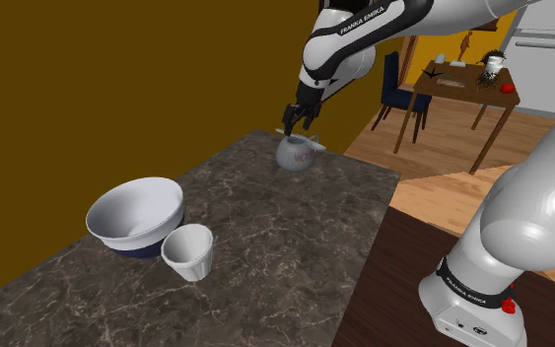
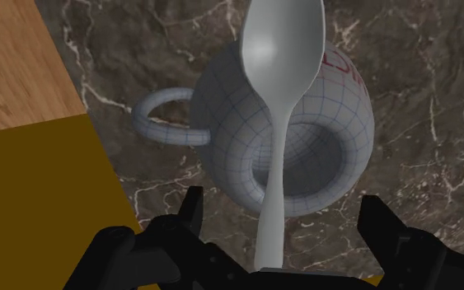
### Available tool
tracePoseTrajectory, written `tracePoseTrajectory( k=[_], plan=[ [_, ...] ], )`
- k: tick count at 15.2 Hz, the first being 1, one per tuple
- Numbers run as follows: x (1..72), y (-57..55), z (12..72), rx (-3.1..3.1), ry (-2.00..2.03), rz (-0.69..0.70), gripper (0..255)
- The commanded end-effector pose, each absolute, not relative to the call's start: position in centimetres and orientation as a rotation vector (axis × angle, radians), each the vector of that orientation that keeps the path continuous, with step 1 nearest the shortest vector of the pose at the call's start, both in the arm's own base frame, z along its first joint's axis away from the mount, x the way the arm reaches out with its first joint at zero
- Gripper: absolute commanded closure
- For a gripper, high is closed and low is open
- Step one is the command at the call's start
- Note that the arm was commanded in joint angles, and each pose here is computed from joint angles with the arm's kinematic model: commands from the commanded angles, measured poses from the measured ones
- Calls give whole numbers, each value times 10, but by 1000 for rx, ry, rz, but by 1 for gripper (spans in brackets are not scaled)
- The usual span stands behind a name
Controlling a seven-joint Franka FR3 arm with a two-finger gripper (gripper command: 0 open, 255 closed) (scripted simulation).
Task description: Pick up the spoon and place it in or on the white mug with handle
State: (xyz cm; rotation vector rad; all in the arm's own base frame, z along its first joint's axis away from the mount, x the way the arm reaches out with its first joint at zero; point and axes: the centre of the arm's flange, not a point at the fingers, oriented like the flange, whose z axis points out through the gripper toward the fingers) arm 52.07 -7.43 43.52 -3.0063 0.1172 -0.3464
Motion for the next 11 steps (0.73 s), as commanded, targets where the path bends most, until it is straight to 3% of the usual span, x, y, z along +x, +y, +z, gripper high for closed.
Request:
tracePoseTrajectory(
  k=[1,4,11],
  plan=[
    [518,-76,448,-3006,117,-346,0],
    [509,-79,484,-3006,117,-346,0],
    [509,-79,484,-3006,117,-346,0]
  ],
)
